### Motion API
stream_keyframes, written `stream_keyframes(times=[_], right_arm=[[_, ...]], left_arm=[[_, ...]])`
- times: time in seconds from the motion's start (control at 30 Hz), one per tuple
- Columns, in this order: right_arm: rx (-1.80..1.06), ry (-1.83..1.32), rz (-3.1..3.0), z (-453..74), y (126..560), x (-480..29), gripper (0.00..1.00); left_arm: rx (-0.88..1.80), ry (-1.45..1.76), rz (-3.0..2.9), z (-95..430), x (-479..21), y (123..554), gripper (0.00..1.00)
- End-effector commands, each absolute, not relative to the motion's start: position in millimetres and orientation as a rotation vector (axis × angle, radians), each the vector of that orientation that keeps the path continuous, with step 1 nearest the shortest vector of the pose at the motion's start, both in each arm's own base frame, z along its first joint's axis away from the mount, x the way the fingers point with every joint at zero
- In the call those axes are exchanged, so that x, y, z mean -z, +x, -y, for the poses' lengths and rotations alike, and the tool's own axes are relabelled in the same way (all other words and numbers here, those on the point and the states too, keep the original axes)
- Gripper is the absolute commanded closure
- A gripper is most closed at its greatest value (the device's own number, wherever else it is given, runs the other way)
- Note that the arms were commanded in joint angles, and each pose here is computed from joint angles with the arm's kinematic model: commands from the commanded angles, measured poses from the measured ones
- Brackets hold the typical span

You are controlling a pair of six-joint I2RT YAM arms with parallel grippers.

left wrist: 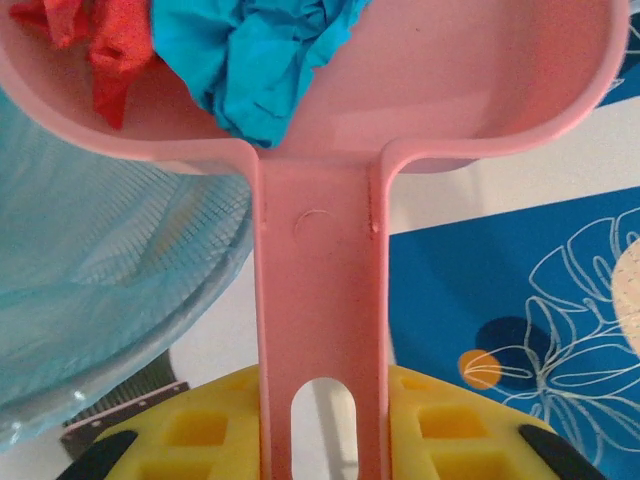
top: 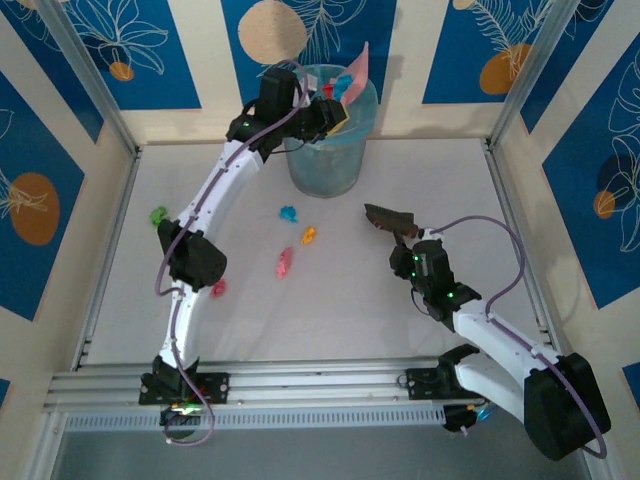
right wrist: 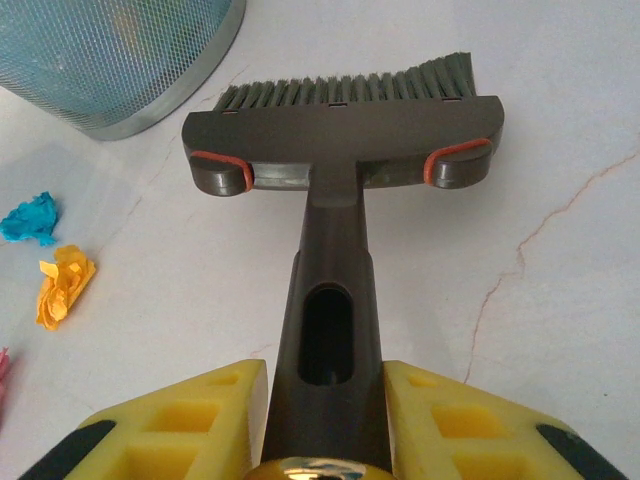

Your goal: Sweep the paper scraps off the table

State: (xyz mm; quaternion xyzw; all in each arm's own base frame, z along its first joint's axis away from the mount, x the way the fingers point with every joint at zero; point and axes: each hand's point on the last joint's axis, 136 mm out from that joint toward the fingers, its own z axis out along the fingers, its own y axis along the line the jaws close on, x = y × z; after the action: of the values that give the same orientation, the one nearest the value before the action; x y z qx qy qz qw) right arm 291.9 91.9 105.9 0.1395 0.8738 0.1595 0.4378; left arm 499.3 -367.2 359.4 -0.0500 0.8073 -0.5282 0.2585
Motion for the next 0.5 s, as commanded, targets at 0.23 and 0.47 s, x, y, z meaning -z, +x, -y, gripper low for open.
stream_keyframes(times=[0.23,0.47], right_arm=[[-0.424,0.319,-2.110,-98,301,-128,1.00],[-0.423,0.310,-2.108,-99,301,-129,1.00]], left_arm=[[1.703,-0.357,-2.023,370,-385,519,1.00],[1.776,-0.469,-1.922,369,-391,527,1.00]])
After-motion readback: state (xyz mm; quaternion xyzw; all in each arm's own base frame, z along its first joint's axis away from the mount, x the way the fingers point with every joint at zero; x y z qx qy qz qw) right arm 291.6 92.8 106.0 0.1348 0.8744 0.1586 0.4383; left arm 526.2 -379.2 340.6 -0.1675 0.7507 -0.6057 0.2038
